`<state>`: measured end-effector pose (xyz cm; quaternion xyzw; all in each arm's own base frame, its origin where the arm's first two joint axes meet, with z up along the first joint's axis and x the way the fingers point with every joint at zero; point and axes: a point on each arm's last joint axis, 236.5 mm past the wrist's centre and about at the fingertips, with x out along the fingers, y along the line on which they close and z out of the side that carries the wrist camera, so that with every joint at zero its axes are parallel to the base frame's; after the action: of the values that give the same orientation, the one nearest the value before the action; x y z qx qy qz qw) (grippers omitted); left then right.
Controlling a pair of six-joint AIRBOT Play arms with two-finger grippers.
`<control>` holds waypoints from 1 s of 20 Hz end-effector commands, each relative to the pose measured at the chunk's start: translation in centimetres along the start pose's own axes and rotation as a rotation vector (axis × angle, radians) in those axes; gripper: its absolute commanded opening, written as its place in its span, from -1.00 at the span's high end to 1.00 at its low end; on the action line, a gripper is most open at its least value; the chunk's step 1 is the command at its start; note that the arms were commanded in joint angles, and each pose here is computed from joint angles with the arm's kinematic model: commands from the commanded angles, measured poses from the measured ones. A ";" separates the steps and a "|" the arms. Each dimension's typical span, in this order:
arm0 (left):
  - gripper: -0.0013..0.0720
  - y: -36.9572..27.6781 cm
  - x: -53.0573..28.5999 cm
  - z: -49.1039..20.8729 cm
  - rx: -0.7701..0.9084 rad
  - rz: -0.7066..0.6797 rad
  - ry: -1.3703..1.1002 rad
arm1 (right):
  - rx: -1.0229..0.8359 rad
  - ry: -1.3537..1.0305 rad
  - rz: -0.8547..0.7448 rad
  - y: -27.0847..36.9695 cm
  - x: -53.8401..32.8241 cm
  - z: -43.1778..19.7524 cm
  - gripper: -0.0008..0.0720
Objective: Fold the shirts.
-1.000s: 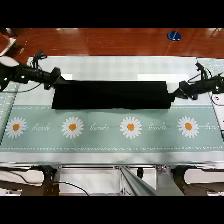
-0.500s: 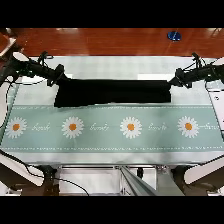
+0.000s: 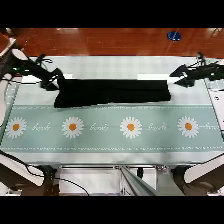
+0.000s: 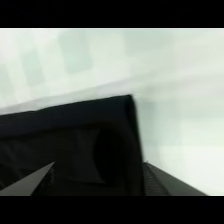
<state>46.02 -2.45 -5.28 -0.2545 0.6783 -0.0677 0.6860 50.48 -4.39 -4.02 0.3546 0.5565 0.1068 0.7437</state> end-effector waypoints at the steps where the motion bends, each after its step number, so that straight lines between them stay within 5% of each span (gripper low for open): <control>1: -0.94 6.0 -5.6 -2.1 -0.017 0.198 0.004 | -0.015 -0.029 -0.111 -3.4 -5.9 -0.1 -0.75; 6: -0.94 1.3 -9.0 -1.4 0.009 -0.004 -0.479 | 0.131 -0.040 -0.108 -6.1 -3.3 -3.5 -0.75; 14: -0.94 -4.9 -1.7 -9.2 0.177 -0.051 -0.426 | 0.097 0.136 -0.034 -1.1 6.6 -8.1 -0.74; 15: -0.94 -5.8 -1.3 -8.9 0.193 -0.059 -0.441 | 0.098 0.129 -0.039 -0.6 7.2 -8.1 -0.64; 16: -0.94 -6.6 -1.0 -8.7 0.208 -0.066 -0.454 | 0.084 0.130 -0.040 0.0 7.3 -8.0 -0.24; 17: -0.93 -7.4 -0.7 -8.7 0.223 -0.073 -0.456 | 0.048 0.137 -0.039 0.5 7.3 -8.0 0.46; 18: -0.83 -8.1 -0.4 -8.8 0.238 -0.078 -0.449 | 0.019 0.162 -0.025 1.1 7.0 -8.4 0.89; 19: -0.15 -8.6 -0.3 -8.9 0.247 -0.085 -0.444 | -0.006 0.201 -0.009 1.8 6.4 -9.1 0.90; 20: 0.89 -9.3 -0.5 -9.0 0.261 -0.094 -0.441 | -0.058 0.222 -0.017 2.1 4.9 -9.7 0.90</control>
<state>39.17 -10.68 -0.91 -0.2081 0.4960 -0.1105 0.8358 45.49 2.69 -9.43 0.3457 0.6181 0.1130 0.6969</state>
